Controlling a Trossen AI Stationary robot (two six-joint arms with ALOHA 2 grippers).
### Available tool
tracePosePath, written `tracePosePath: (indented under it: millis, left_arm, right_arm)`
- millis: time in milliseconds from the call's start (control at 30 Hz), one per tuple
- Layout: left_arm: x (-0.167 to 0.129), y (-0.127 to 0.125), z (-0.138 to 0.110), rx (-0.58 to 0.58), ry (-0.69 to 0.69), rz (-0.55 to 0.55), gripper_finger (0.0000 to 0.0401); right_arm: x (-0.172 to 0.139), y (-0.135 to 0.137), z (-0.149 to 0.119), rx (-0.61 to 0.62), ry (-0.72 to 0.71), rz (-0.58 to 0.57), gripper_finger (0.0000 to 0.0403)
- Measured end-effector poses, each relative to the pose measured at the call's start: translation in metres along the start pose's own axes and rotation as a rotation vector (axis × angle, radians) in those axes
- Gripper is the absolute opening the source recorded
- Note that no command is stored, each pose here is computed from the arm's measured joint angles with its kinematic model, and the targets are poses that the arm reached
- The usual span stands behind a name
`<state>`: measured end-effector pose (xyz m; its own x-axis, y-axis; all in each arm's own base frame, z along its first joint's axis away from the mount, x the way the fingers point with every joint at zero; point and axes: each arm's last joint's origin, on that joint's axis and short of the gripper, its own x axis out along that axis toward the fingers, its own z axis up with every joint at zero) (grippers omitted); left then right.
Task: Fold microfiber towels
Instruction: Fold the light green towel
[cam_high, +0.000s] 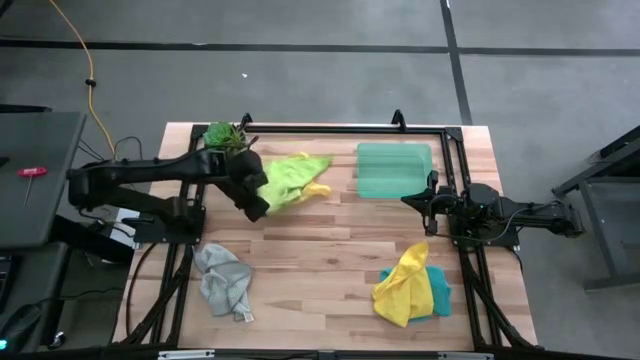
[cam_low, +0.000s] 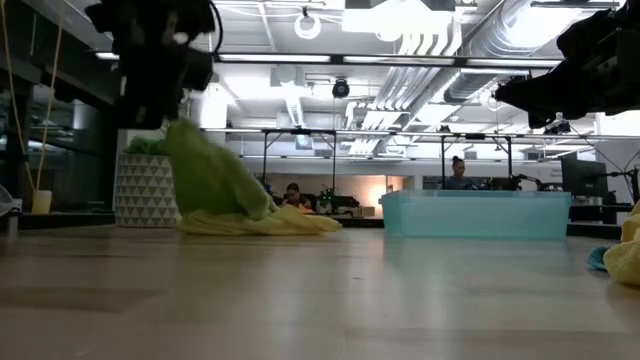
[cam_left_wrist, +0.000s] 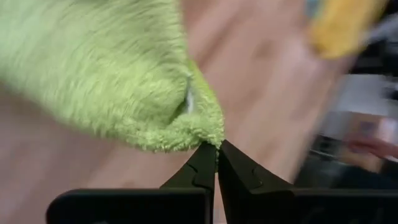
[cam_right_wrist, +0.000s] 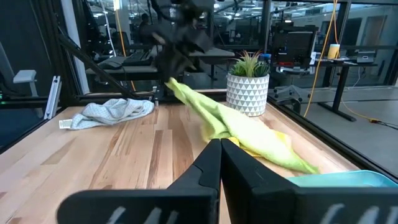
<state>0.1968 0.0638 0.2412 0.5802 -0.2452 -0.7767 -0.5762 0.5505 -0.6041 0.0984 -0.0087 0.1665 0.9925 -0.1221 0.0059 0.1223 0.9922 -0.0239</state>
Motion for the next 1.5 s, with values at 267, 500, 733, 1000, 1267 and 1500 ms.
tracePosePath:
  millis: [267,500,733,1000,1267,1500]
  left_arm:
    - [-0.009,-0.035,0.009,0.077,-0.14,-0.31,0.0]
    - [-0.015,-0.038,0.007,0.124,-0.129,-0.369,0.0]
    - [-0.016,-0.042,0.003,0.187,-0.103,-0.4,0.0]
    - [-0.018,-0.05,0.006,0.264,-0.157,-0.461,0.0]
    - [-0.036,-0.062,0.024,0.32,-0.364,-0.605,0.0]
    - [-0.038,-0.059,0.027,0.302,-0.385,-0.604,0.0]
  right_arm:
    - [0.0,0.0,0.0,-0.001,0.0,0.0,0.0]
    - [0.0,0.0,0.0,0.0,0.0,0.0,0.0]
    - [0.0,0.0,0.001,0.042,-0.012,0.0,0.0]
    - [-0.006,-0.004,0.032,0.585,-0.363,-0.021,0.0]
    - [-0.002,-0.003,0.042,0.749,-0.443,0.042,0.0]
    - [0.031,0.007,0.052,0.77,-0.211,0.032,0.0]
